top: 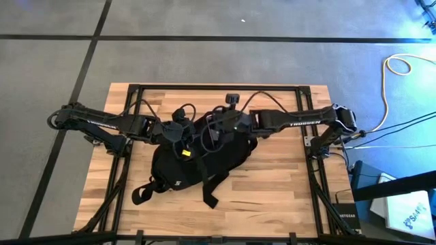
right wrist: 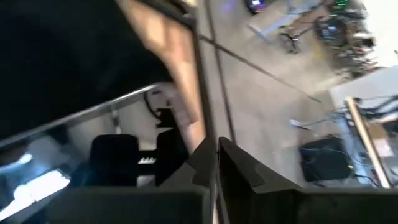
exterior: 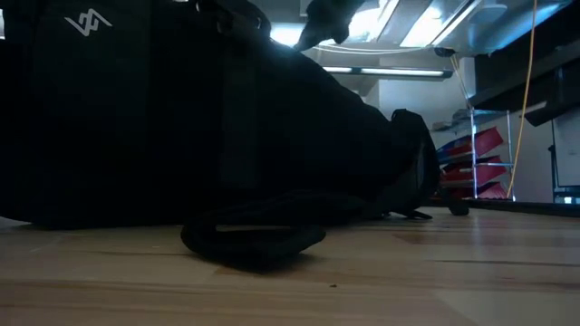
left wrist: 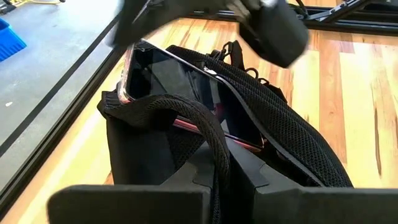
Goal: Unpack backpack
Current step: Put the pink cellphone into the black backpack
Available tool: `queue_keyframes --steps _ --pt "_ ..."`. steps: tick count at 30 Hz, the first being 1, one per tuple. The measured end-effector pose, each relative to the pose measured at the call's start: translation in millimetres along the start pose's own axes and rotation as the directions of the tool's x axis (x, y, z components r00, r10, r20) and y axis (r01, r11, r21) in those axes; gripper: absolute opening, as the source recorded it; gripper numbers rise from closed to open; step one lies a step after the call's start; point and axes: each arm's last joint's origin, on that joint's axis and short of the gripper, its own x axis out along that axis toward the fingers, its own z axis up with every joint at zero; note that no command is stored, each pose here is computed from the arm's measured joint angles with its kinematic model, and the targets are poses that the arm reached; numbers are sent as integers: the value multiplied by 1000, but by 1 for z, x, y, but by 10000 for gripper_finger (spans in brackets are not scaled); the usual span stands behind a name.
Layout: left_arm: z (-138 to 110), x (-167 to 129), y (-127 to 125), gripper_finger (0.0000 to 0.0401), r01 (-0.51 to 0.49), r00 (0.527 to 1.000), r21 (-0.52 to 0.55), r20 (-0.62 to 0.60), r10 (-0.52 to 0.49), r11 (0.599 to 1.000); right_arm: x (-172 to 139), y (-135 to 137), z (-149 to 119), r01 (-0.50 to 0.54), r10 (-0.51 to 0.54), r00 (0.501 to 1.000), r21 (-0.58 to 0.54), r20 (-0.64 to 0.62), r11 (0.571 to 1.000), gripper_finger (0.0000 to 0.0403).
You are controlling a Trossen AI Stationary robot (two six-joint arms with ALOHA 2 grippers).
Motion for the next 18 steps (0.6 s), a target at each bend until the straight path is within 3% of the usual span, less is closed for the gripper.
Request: queue_keyframes --steps 6,18 --pt "0 0 0 6 0 1000 0 -2 0 1000 3 11 -11 -62 62 996 6 -62 998 0" --pt "0 0 0 6 1 1000 0 1 -1 1000 -20 42 -2 -211 211 977 -61 -8 975 0"
